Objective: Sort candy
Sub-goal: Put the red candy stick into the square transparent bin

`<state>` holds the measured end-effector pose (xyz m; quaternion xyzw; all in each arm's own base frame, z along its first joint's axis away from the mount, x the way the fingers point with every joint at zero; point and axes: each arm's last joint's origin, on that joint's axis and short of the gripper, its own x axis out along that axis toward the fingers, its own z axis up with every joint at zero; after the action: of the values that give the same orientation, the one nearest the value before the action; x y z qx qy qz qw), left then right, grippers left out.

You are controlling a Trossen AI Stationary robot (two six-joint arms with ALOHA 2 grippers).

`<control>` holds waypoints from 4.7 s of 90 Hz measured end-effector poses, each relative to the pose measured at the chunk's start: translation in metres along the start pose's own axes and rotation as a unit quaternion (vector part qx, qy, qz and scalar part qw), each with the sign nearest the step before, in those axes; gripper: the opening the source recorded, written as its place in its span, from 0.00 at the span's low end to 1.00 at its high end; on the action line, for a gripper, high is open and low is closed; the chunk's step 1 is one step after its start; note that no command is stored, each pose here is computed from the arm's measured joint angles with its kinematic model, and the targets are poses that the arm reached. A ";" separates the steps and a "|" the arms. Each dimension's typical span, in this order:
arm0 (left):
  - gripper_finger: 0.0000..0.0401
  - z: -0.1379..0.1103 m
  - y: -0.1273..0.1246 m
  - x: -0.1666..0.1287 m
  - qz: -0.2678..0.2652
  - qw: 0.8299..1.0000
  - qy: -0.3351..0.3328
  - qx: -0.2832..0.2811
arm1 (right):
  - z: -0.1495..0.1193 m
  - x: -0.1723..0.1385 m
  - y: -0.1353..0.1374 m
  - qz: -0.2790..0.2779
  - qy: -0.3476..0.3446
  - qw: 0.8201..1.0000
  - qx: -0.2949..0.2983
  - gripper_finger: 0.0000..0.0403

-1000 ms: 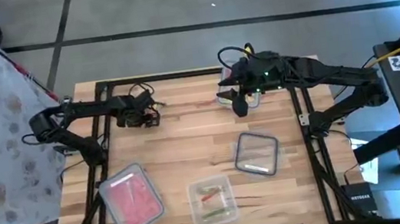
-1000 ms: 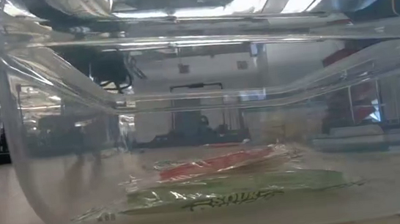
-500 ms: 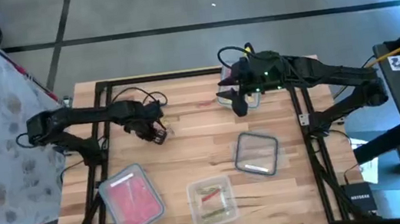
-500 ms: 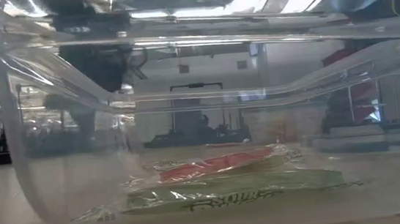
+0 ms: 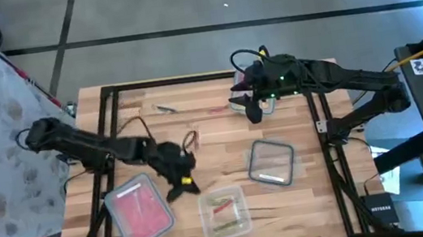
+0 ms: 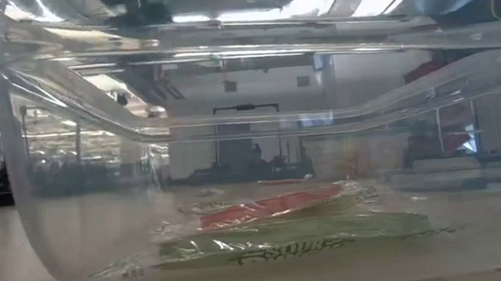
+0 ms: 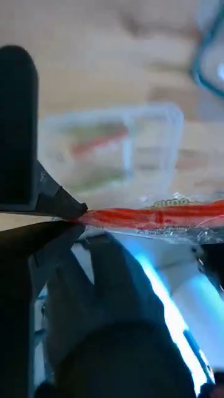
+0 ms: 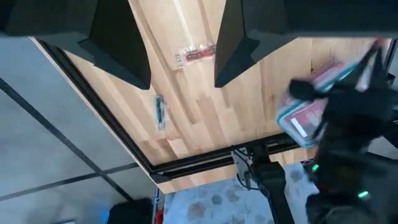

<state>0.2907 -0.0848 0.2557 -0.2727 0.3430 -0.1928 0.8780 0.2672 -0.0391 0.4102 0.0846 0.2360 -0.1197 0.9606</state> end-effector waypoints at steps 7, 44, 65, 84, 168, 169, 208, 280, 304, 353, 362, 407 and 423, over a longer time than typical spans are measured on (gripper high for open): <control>0.00 -0.004 -0.002 0.015 -0.010 1.000 0.002 -0.018 | 0.000 0.000 0.000 0.000 0.000 1.000 0.000 0.41; 0.20 -0.019 0.012 0.054 -0.035 0.992 0.059 -0.107 | 0.000 0.000 0.000 0.000 0.001 1.000 0.000 0.41; 0.32 -0.004 0.032 0.043 -0.014 0.987 0.038 -0.156 | 0.000 0.000 0.000 0.000 0.002 1.000 0.000 0.41; 0.32 0.018 0.076 0.013 0.065 0.974 -0.015 -0.216 | 0.000 0.000 0.000 0.001 0.003 1.000 0.000 0.41; 0.34 0.004 0.160 -0.040 0.349 0.868 -0.038 -0.351 | -0.010 0.000 -0.001 0.009 0.052 0.998 0.019 0.41; 0.35 0.004 0.161 -0.040 0.348 0.867 -0.042 -0.353 | -0.010 0.000 -0.001 0.009 0.052 0.998 0.019 0.41; 0.61 -0.012 0.194 -0.006 0.358 0.837 -0.017 -0.413 | -0.010 0.000 -0.001 0.009 0.053 0.998 0.019 0.41; 0.02 0.013 0.158 -0.008 0.383 0.846 -0.027 -0.369 | -0.010 -0.001 -0.001 0.008 0.056 0.998 0.018 0.41; 0.14 0.020 0.160 -0.007 0.380 0.840 -0.070 -0.382 | -0.011 0.000 -0.001 0.009 0.055 0.998 0.007 0.41; 0.42 -0.004 0.191 0.019 0.431 0.823 0.011 -0.370 | -0.012 0.001 -0.001 0.009 0.058 0.998 0.002 0.41; 0.33 -0.008 0.187 0.018 0.437 0.827 0.039 -0.353 | -0.013 0.001 -0.001 0.009 0.059 0.998 0.002 0.41; 0.01 0.048 0.108 0.004 0.228 0.949 0.103 -0.193 | -0.007 0.002 0.000 0.008 0.029 1.000 -0.009 0.41; 0.00 0.062 0.059 0.016 0.124 0.983 0.078 -0.110 | -0.006 0.002 0.000 0.010 0.021 1.000 -0.010 0.41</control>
<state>0.3544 -0.0255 0.2501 -0.3073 0.4609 -0.0642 0.8300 0.2665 -0.0383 0.4044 0.0797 0.2565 -0.1061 0.9574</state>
